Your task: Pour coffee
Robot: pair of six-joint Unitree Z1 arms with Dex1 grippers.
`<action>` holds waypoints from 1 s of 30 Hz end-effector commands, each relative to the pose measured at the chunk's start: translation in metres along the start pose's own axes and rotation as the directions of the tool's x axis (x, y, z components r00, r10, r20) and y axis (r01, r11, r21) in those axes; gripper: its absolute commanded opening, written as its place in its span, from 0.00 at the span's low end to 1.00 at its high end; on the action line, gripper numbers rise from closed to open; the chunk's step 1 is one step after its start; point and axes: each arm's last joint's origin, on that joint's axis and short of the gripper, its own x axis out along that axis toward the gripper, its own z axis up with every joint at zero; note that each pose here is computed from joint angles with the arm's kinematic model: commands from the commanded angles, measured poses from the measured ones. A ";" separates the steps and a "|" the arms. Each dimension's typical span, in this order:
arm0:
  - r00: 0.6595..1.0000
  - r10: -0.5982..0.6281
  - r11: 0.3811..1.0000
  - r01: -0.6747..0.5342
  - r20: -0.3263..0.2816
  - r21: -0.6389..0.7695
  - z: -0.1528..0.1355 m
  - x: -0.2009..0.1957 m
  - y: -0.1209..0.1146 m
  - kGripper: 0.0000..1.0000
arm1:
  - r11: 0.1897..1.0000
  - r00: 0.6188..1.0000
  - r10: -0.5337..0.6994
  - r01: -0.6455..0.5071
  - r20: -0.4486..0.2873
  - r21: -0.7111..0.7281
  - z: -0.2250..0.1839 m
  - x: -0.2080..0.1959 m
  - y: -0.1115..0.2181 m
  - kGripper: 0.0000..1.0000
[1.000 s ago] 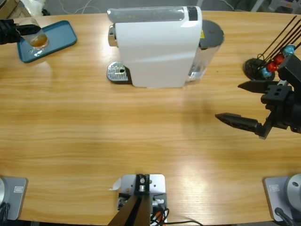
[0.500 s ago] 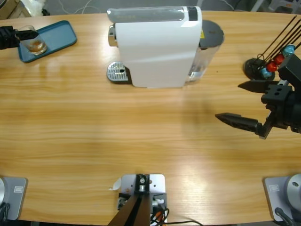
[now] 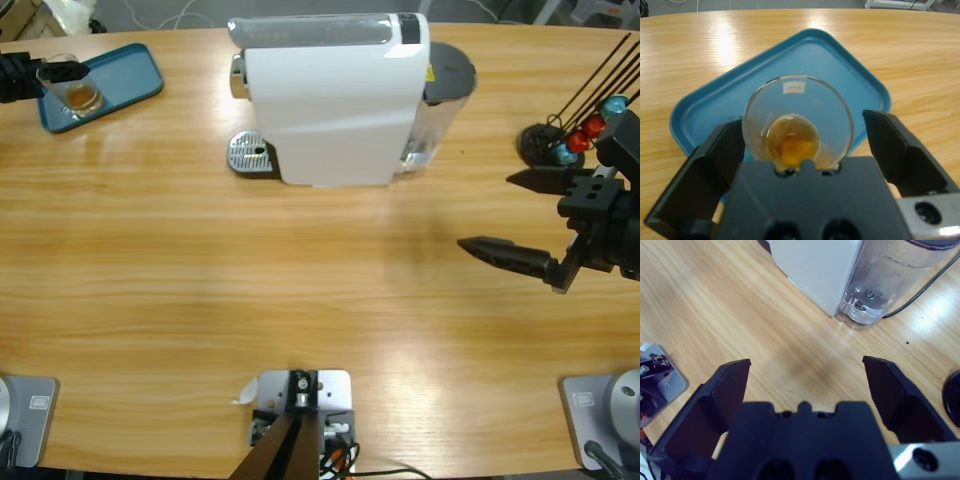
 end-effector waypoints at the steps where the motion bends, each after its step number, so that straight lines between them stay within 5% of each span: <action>1: 0.994 0.102 0.994 -0.103 0.037 0.028 0.009 -0.032 -0.011 0.99 | 1.000 1.000 0.021 -0.021 0.002 -0.015 -0.010 -0.003 0.002 1.00; 7: 0.989 0.133 0.989 -0.137 0.072 0.051 0.026 -0.073 -0.033 0.99 | 1.000 1.000 0.025 -0.025 0.004 -0.015 -0.009 -0.004 0.002 1.00; 15: 0.993 -0.088 0.968 0.067 0.077 0.241 0.031 -0.142 -0.146 0.98 | 0.999 0.999 0.033 -0.033 -0.013 -0.017 -0.007 0.000 0.002 1.00; 18: 0.973 -0.231 0.923 0.228 -0.025 0.310 0.012 -0.166 -0.186 0.94 | 0.999 0.999 0.033 -0.033 -0.012 -0.017 -0.007 0.000 0.002 1.00; 20: 0.957 -0.276 0.900 0.292 -0.095 0.324 -0.009 -0.176 -0.195 0.93 | 0.999 0.999 0.033 -0.033 -0.020 -0.017 -0.007 0.001 0.002 1.00; 24: 0.947 -0.297 0.891 0.320 -0.121 0.321 -0.043 -0.196 -0.191 0.93 | 0.999 0.999 0.034 -0.034 -0.027 -0.019 -0.007 0.002 0.003 1.00; 30: 0.919 -0.358 0.851 0.394 -0.166 0.347 -0.057 -0.203 -0.202 0.89 | 0.999 0.998 0.039 -0.041 -0.056 -0.022 -0.007 0.009 0.003 1.00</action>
